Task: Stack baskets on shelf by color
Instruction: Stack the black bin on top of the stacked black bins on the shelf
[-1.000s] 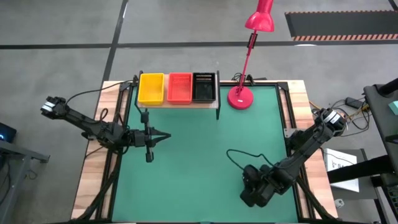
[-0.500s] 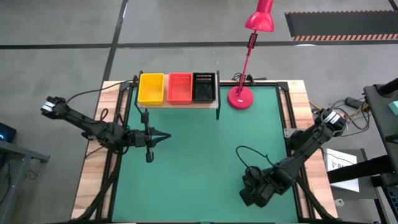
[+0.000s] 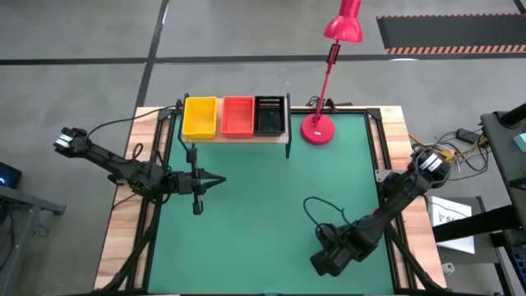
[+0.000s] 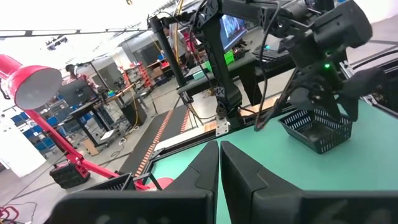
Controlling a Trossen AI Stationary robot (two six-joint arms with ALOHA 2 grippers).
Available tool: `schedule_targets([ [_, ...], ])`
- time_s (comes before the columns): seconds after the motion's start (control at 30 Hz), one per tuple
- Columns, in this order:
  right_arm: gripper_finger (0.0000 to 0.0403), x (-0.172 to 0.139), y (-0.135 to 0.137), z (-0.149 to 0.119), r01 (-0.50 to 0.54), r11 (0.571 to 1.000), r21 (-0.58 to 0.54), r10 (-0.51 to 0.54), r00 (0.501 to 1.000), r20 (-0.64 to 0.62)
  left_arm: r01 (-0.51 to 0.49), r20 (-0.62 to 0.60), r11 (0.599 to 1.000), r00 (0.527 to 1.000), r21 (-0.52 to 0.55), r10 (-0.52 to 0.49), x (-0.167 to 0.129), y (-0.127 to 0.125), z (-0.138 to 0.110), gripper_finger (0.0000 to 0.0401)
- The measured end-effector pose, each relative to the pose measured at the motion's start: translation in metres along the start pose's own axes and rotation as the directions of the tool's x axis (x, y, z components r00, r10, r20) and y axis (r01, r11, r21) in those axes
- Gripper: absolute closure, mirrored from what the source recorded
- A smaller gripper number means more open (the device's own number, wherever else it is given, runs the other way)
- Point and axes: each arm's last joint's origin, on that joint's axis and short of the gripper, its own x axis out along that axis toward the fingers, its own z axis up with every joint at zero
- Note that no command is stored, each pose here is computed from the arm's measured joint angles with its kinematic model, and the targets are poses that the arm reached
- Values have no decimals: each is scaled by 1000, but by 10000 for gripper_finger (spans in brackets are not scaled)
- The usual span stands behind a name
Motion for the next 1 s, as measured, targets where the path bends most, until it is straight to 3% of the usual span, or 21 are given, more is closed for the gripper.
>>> schedule_targets([
  [0.43, 255, 20, 7, 18, 142, 987, -73, -140, 990, 32, 0, 0, 1000, 1000, 0, 0, 0, 0, 0, 401],
  [0.6, 297, 22, 14, 27, 134, 978, -158, -130, 991, 34, 0, -1, 1000, 1000, 1, 0, 0, 0, 0, 401],
  [0.73, 358, 18, 18, 30, 117, 959, -258, -111, 993, 35, 1, -2, 1000, 1000, 1, 0, 0, 0, 0, 401],
  [0.83, 386, 16, 21, 31, 116, 915, -388, -101, 993, 59, 3, -8, 1000, 1000, 5, -3, 1, -1, -1, 401],
  [1.0, 390, 10, 27, 34, 148, 776, -613, -61, 985, 161, 10, -22, 1000, 1000, 14, -10, 5, -4, -3, 401],
])
